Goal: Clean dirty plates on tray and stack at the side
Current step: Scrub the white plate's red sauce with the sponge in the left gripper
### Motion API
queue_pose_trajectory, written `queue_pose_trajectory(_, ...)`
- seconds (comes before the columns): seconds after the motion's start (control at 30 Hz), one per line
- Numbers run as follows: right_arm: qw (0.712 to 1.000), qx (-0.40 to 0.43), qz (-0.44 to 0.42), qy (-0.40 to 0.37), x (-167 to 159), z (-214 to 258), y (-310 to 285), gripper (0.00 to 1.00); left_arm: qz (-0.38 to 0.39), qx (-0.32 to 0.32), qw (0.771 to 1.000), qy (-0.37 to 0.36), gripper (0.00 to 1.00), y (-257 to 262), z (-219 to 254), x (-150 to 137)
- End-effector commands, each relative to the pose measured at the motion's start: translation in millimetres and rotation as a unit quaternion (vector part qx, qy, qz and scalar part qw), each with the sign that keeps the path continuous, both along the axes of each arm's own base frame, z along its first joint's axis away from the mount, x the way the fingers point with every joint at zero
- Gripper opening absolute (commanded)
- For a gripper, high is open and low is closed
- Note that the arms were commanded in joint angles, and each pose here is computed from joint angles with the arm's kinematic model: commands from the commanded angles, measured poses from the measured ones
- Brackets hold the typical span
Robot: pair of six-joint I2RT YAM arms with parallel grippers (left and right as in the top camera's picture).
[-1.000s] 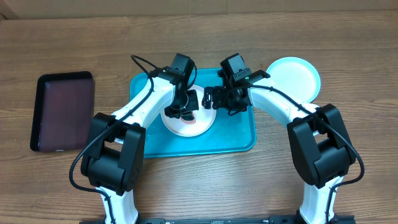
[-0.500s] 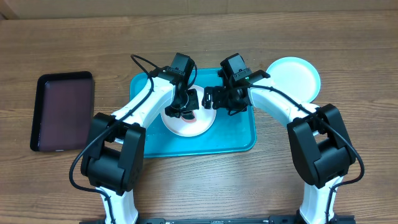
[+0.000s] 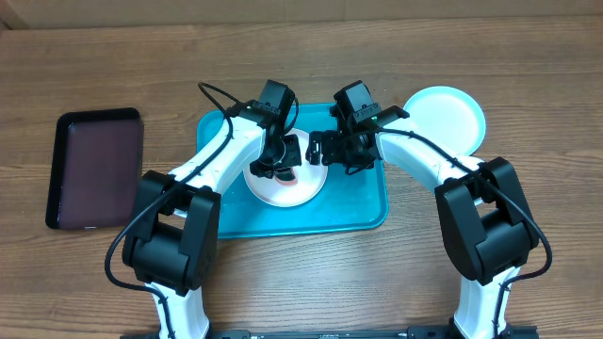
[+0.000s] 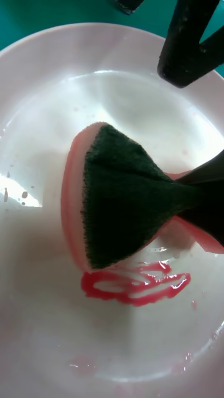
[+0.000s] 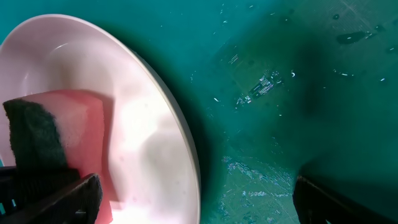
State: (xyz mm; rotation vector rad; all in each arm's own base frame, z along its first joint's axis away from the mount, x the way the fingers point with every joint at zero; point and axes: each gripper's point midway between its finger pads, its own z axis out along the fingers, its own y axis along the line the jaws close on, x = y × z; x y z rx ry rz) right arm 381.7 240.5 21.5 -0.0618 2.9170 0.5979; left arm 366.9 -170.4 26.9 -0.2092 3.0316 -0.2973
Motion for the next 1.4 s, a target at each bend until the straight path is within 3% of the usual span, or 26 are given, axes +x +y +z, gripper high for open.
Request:
queue_pose_trajectory(0.0, 0.999, -0.032, -0.008, 0.022, -9, -24, -12, 1.0, 0.009, 0.002, 1.0, 0.002, 0.04, 0, -3, 0)
queue_pose_trajectory(1.07, 0.999, -0.032, -0.008, 0.022, -9, -24, -12, 1.0, 0.001, 0.001, 1.0, -0.004, 0.04, -1, 0, 2)
queue_pose_trajectory(1.2, 0.998, 0.026, -0.044, 0.036, -4, -15, 6, 1.0, -0.005, 0.001, 1.0, -0.007, 0.04, -1, 8, 2)
queue_pose_trajectory(1.37, 0.992, 0.109, -0.016, 0.061, -9, 4, 30, 1.0, -0.015, 0.006, 1.0, -0.001, 0.04, 1, 16, -3)
